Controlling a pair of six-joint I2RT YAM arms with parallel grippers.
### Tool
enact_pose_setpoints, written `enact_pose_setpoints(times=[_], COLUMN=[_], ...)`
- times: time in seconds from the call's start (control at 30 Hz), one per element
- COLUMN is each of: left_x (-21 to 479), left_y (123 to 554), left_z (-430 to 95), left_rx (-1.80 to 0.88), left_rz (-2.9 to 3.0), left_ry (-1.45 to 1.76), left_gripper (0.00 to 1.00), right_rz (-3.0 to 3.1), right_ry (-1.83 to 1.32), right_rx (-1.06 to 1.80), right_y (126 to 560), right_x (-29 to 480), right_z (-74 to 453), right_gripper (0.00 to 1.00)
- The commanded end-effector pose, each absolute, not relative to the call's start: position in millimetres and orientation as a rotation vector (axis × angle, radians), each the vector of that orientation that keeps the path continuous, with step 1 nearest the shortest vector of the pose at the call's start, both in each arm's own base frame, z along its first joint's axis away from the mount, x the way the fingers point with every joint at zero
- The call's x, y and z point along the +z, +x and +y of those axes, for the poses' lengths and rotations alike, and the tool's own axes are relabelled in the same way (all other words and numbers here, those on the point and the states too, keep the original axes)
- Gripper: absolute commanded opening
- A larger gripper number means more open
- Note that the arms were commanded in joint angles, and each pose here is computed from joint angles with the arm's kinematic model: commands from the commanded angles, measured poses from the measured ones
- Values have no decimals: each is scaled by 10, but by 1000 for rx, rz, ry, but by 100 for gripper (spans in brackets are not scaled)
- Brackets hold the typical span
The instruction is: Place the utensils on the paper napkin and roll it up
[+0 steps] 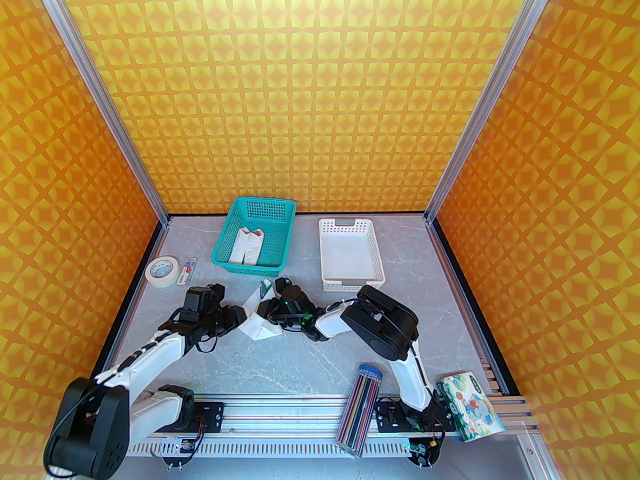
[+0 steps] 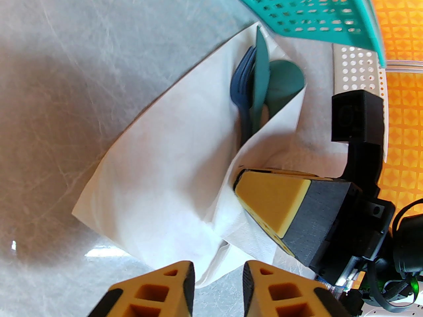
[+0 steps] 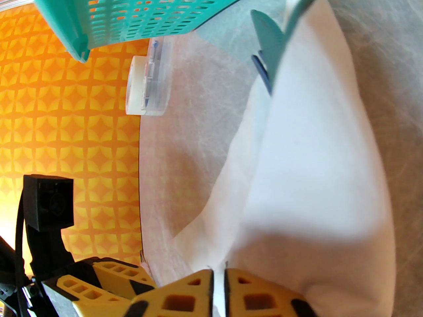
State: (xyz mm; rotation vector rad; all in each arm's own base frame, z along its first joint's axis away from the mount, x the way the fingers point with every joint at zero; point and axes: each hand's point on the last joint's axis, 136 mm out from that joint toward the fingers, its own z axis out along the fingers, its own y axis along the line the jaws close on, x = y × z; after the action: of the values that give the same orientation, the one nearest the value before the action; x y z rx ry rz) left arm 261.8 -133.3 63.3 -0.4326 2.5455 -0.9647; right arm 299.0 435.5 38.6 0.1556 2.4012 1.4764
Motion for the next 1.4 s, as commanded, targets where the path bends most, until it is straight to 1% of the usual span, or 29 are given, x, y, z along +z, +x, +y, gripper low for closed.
enact_pose_setpoints(times=[0.0,0.43,0.73,1.0,1.23,1.37], left_x=[639,514,444,473,403,330], left_y=[2658,2749,2819,2868,2883,2896], left_z=[-1368,-1477,-1556,-1608,-1606,-1551], left_rx=[-1009,-1062,-1075,-1087,-1066,-1001], left_rz=[2525,2546,2562,2553,2583,2613], left_ry=[-420,-363,-328,-299,-281,-282], left_gripper=[31,32,26,26,20,13], right_rz=[2551,2560,2564,2566,2569,2568], right_ry=[202,198,187,184,187,186], right_rx=[1342,1340,1334,1337,1335,1337], right_y=[2850,2835,2839,2833,2828,2829], right_x=[-79,-91,-88,-84,-94,-89], right_z=[4187,4192,4194,4198,4192,4194], right_gripper=[9,6,6,6,6,6])
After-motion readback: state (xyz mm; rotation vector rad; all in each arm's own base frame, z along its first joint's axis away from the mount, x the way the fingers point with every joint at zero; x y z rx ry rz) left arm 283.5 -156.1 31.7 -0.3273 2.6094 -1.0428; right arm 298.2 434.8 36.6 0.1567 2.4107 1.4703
